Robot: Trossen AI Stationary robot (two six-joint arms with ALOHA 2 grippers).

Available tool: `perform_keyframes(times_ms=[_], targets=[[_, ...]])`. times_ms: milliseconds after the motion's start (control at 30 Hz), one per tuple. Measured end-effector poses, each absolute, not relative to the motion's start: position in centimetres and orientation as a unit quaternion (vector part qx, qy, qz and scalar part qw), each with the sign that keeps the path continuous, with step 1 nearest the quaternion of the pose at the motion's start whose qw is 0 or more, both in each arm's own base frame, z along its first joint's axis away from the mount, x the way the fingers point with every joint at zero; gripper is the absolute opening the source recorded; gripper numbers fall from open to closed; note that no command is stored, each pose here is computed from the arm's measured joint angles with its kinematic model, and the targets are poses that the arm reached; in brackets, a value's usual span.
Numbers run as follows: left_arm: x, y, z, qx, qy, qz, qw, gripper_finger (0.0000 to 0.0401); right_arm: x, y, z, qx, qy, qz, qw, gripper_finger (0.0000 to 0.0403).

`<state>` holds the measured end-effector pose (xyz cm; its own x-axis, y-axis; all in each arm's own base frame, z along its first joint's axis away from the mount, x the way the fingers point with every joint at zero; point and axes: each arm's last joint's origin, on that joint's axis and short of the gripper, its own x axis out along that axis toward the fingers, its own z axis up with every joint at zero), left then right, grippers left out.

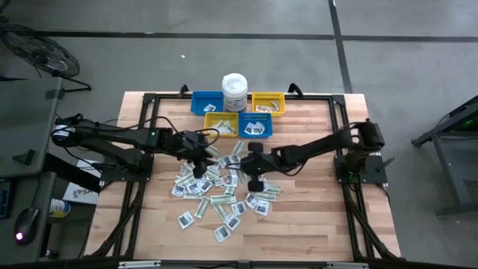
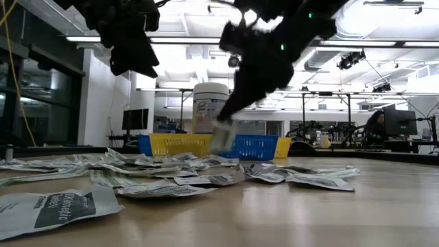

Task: Pick & Place First Aid Supplies
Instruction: Put the green bandage pad into the left yellow bin

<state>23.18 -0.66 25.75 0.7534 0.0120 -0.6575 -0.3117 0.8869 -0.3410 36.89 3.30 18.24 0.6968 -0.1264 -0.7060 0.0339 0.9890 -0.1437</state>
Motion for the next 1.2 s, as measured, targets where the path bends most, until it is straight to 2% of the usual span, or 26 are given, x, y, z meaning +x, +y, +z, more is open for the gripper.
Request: perform_keyframes(times_ms=[167,367,533,733,1033,1200], targets=[[23.5,-0.6,26.2,-0.208,0.312,0.094,0.922,0.0156,36.3,2.8,20.9,-0.07,0.346,-0.092,0.931,0.0001],[23.7,-0.5,26.4,-0.205,0.296,0.101,0.928,0.0156,35.8,2.2,21.9,-0.045,0.34,-0.089,0.935,0.0001],[23.7,-0.5,26.4,-0.205,0.295,0.101,0.928,0.0156,35.6,2.1,20.2,0.03,0.395,-0.06,0.916,0.0001],[23.7,-0.5,26.4,-0.205,0.295,0.102,0.928,0.0156,36.0,2.6,16.9,0.062,0.465,-0.015,0.883,0.0],[23.7,-0.5,26.4,-0.205,0.295,0.102,0.928,0.0156,36.5,2.6,14.9,0.074,0.484,-0.005,0.872,0.0002],[23.7,-0.5,26.4,-0.205,0.295,0.102,0.928,0.0156,36.6,2.7,14.8,0.07,0.481,0.006,0.874,0.0018]])
